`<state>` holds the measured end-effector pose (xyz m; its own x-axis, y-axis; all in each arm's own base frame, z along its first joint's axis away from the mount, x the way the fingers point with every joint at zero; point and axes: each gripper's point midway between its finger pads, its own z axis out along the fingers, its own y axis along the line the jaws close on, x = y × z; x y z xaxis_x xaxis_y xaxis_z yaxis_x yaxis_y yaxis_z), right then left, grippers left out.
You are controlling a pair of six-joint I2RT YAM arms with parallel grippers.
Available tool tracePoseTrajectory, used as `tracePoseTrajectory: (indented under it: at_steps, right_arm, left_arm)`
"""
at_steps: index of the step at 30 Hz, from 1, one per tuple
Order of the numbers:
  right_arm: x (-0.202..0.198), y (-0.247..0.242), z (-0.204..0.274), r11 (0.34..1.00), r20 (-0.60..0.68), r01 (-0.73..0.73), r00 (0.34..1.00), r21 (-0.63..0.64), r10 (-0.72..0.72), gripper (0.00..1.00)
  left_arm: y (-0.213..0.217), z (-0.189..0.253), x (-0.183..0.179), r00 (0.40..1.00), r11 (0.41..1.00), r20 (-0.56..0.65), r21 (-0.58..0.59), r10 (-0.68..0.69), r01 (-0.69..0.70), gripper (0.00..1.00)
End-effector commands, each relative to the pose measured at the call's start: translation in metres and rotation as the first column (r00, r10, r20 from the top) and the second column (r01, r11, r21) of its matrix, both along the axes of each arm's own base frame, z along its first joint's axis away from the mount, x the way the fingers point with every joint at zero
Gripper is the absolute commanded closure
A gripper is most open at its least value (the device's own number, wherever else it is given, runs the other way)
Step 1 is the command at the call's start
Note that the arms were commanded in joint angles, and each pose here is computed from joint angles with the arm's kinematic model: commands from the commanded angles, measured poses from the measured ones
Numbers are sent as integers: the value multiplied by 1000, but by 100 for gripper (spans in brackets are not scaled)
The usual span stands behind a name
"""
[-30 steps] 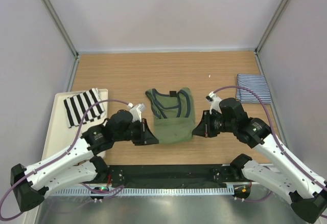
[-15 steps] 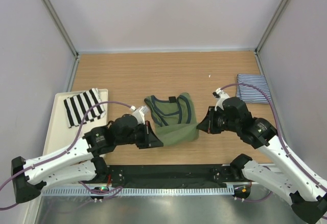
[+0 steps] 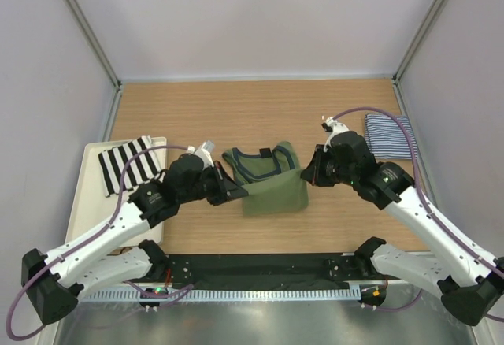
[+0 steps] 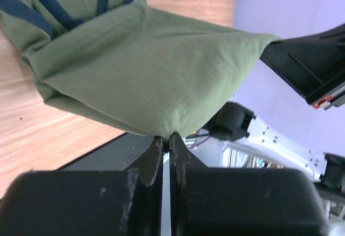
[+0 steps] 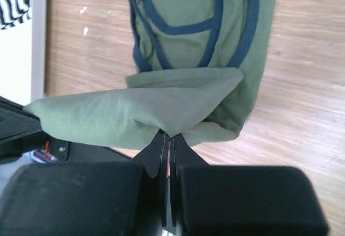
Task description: Fold and stack the tank tops
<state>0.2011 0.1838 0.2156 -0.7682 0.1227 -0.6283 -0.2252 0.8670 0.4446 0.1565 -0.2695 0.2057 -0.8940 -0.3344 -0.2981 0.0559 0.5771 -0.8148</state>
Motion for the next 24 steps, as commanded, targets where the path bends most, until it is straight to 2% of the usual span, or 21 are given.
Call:
tracePoseTrajectory:
  at_steps: [1, 5, 11, 18, 24]
  right_arm:
    - [36, 4, 26, 999, 131, 47, 990, -16, -44, 99]
    - [63, 14, 32, 998, 158, 53, 986, -42, -46, 99]
    - [103, 27, 18, 994, 108, 44, 994, -97, -34, 99]
    - [152, 17, -1, 998, 47, 64, 997, -28, -63, 99]
    - [178, 20, -19, 998, 19, 63, 998, 7, -63, 99]
  left_arm:
    - [-5, 26, 15, 999, 996, 29, -88, -12, 15, 100]
    - [4, 28, 37, 999, 998, 41, -52, 24, -22, 100]
    - [16, 19, 67, 998, 998, 26, -20, 64, -64, 100]
    - [24, 7, 115, 997, 997, -15, -14, 76, -76, 100]
    - [28, -21, 157, 993, 994, -51, 42, 102, -100, 100]
